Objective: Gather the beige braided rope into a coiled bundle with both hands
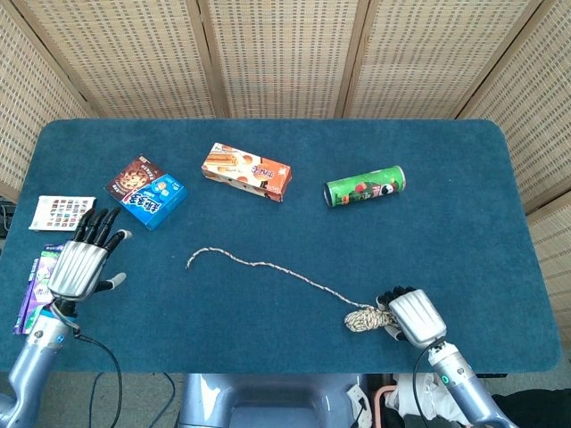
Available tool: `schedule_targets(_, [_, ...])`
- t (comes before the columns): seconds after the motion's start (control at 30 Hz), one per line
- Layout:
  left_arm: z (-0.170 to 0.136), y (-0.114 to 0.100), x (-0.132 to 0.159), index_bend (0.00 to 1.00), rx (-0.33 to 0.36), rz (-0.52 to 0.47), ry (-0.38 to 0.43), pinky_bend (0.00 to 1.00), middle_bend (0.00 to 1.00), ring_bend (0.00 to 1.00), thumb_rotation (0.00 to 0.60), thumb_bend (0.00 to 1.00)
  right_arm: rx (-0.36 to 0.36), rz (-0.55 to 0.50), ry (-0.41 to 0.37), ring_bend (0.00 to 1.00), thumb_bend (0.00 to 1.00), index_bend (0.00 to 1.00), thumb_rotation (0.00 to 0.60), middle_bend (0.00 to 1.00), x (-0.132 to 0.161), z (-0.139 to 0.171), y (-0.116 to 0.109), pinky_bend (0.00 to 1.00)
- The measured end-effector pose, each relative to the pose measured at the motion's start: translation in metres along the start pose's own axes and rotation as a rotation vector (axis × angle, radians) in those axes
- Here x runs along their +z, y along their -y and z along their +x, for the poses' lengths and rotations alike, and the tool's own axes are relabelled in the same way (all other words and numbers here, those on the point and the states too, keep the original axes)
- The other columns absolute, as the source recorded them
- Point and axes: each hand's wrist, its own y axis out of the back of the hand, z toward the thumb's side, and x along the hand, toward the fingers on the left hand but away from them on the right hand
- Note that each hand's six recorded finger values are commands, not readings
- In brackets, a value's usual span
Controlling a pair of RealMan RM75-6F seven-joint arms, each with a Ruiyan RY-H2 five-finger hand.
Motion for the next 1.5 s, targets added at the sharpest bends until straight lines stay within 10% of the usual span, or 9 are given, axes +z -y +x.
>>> schedule_targets(0.57, [0.101,0.059,0.075,0.39,-0.168,-0.016,0.058,0.0,0.0,0.0,0.6,0.15,0.005,-0.003,-0.005,0.43,0.36,0.57,0.6,0.62,0.005,0.002,-0.004,0.56])
schedule_targets(1.5, [0.133,0.101,0.127,0.49,-0.25,-0.007,0.107,0.0,0.0,0.0,0.6,0.36,0.022,-0.014,0.005,0.44,0.38,0.57,0.6,0.62,0.001,0.001,-0.008,0.56])
